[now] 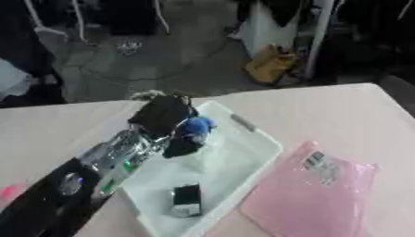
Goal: Pick up objects on the table and place them in the box.
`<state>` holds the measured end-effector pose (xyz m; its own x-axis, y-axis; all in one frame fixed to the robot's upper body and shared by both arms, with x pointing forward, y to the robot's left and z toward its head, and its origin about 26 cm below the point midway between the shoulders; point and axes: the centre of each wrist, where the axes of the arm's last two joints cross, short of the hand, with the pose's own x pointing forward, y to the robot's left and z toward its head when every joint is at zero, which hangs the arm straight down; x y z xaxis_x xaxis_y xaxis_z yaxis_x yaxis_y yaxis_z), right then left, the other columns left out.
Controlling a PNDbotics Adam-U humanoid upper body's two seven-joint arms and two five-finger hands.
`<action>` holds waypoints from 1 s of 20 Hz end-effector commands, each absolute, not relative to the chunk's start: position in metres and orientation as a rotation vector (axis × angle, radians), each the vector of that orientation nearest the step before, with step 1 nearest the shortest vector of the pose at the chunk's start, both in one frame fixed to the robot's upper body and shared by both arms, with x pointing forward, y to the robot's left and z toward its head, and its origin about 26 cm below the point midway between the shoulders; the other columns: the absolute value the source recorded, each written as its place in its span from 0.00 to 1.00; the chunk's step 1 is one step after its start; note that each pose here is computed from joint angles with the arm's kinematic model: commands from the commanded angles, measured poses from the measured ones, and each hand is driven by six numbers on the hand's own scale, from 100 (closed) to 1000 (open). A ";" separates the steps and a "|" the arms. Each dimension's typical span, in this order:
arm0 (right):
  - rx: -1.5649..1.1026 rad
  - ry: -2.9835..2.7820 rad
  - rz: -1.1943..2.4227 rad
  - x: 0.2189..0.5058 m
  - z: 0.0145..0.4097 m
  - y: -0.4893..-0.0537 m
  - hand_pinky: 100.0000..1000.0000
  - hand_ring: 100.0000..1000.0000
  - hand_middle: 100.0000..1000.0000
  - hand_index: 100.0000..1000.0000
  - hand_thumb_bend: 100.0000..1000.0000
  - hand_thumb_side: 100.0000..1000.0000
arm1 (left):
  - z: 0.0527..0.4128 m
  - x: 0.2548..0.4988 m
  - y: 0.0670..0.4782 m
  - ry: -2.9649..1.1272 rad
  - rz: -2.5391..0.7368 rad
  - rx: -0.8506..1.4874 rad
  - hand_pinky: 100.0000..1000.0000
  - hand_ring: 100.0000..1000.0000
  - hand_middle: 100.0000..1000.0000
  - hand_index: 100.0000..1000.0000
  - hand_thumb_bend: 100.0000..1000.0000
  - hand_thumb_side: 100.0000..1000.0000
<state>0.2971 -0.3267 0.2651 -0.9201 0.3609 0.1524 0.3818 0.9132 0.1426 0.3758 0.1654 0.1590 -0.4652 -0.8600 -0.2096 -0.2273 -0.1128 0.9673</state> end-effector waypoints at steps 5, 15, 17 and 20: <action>-0.557 -2.988 -0.248 0.293 0.274 -0.325 0.75 0.79 0.73 0.73 0.00 1.00 | 0.160 0.380 0.168 -1.626 -1.671 1.144 0.30 0.63 0.67 0.93 0.23 1.00; -0.560 -2.985 -0.246 0.293 0.274 -0.325 0.75 0.79 0.73 0.73 0.00 1.00 | 0.165 0.381 0.171 -1.496 -1.824 0.899 1.00 1.00 1.00 1.00 0.46 1.00; -0.561 -2.986 -0.246 0.293 0.274 -0.325 0.75 0.79 0.73 0.72 0.00 1.00 | 0.167 0.381 0.171 -1.492 -1.831 0.881 1.00 1.00 1.00 1.00 0.46 1.00; -0.561 -2.986 -0.246 0.293 0.274 -0.325 0.75 0.79 0.73 0.72 0.00 1.00 | 0.169 0.380 0.172 -1.496 -1.830 0.871 1.00 1.00 1.00 1.00 0.46 1.00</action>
<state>0.2972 -0.3264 0.2647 -0.9205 0.3578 0.1572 0.3797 0.9140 0.1429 0.3786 0.1665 0.1532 -0.6002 -0.7949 -0.0885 0.0840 -0.1727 0.9814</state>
